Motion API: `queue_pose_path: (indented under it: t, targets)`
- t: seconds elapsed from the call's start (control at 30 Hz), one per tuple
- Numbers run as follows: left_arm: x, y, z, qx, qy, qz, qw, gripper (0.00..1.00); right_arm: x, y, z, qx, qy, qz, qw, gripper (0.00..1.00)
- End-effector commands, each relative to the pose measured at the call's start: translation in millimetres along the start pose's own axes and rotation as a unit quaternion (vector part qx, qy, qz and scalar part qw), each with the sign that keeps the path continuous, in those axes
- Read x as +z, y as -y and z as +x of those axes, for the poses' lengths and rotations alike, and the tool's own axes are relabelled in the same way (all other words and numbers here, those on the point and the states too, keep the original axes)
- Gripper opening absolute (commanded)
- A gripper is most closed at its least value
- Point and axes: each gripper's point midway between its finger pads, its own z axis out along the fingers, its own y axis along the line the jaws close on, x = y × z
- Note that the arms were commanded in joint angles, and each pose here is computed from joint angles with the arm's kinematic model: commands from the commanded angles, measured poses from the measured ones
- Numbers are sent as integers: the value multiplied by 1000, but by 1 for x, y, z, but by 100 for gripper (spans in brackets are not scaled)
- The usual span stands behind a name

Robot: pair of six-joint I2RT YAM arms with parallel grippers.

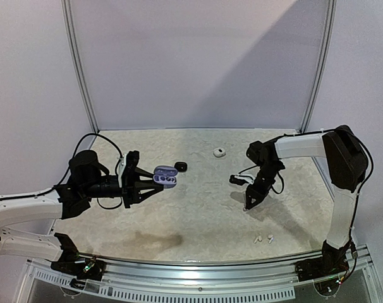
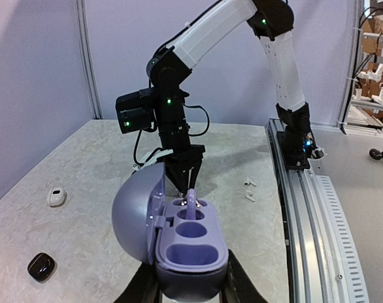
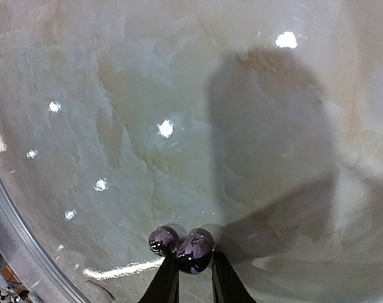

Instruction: Insert the wireless bluetooth earbuds into the charging case

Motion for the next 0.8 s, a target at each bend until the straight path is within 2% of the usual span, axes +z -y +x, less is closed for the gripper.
queue_pose_path:
  t: [0.0, 0.5, 0.77]
  targets:
    - [-2, 1, -2, 10, 4, 0, 1000, 0, -1, -2, -7, 28, 25, -1, 999, 20]
    - [-3, 3, 1, 12, 3, 0, 1000, 0, -7, 7, -33, 44, 50, 50, 997, 21]
    - [-4, 3, 2, 14, 2, -1, 1000, 0, 1, -1, -48, 36, 39, 60, 997, 23]
